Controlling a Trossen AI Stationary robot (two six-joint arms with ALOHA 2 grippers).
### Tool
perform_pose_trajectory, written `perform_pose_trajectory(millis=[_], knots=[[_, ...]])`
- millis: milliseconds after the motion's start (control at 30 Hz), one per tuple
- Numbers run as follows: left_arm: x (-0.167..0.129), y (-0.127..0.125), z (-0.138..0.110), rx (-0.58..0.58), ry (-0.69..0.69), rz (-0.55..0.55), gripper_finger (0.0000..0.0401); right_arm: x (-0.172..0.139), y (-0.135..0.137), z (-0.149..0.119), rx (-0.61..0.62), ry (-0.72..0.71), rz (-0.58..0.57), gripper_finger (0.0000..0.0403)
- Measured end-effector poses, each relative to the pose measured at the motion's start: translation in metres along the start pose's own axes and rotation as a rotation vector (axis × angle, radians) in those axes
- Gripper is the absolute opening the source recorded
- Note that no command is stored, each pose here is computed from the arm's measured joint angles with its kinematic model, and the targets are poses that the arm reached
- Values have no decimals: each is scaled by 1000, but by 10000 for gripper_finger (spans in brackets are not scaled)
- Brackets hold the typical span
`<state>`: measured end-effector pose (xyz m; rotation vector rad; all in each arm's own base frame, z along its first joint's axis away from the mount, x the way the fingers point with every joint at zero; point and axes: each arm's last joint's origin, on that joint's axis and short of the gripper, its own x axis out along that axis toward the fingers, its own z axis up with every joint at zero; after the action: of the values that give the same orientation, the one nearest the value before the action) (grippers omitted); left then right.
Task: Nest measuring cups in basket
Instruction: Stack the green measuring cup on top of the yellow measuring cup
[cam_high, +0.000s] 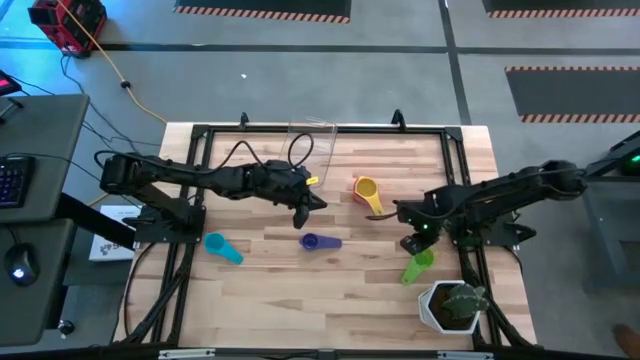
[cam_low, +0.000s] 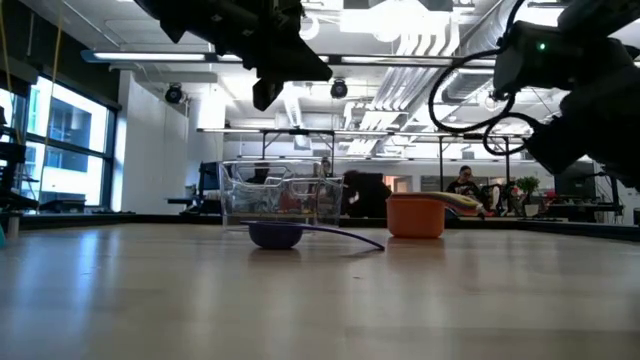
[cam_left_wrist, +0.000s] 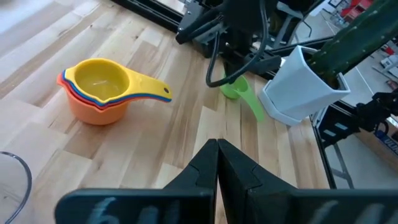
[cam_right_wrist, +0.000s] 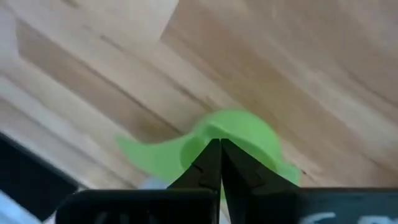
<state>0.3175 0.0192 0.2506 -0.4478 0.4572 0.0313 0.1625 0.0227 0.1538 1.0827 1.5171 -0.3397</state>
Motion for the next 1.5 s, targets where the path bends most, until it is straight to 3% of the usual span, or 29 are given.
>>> perform_pose_trajectory(millis=[133, 267, 600, 767, 867, 933, 1033, 1133, 1233, 1400, 1500], knots=[[0, 0, 0, 0, -1, 2, 0, 1, -1, 0, 9, -71, -64, 0], [0, 2, 1, 0, -5, 11, 0, 1, 2, 4, -85, -152, -63, 0], [0, 1, 1, -9, -5, 10, 0, -1, 38, 25, -553, -353, 134, 0], [0, 1, 0, -27, -3, 9, 0, 8, 58, 34, -668, -214, 180, 0], [0, 1, 0, -37, -3, 9, 0, 9, 70, 34, -674, -115, 194, 0], [0, 1, 0, -37, -5, 9, 0, 2, 72, 30, -670, -60, 147, 0], [0, 0, 1, -35, -15, 4, 0, -21, 68, 20, -682, -92, 31, 0], [0, 0, 3, -33, -28, -2, 0, -41, 45, 7, -600, -161, -54, 0], [0, 0, 3, -32, -31, -4, 0, -43, 4, -9, -406, -157, -58, 0], [0, 0, 3, -31, -33, -5, 0, -41, -29, -21, -76, -334, 207, 10], [0, 0, 3, -31, -36, -6, 0, -34, -38, -22, 56, -390, 363, 40]])
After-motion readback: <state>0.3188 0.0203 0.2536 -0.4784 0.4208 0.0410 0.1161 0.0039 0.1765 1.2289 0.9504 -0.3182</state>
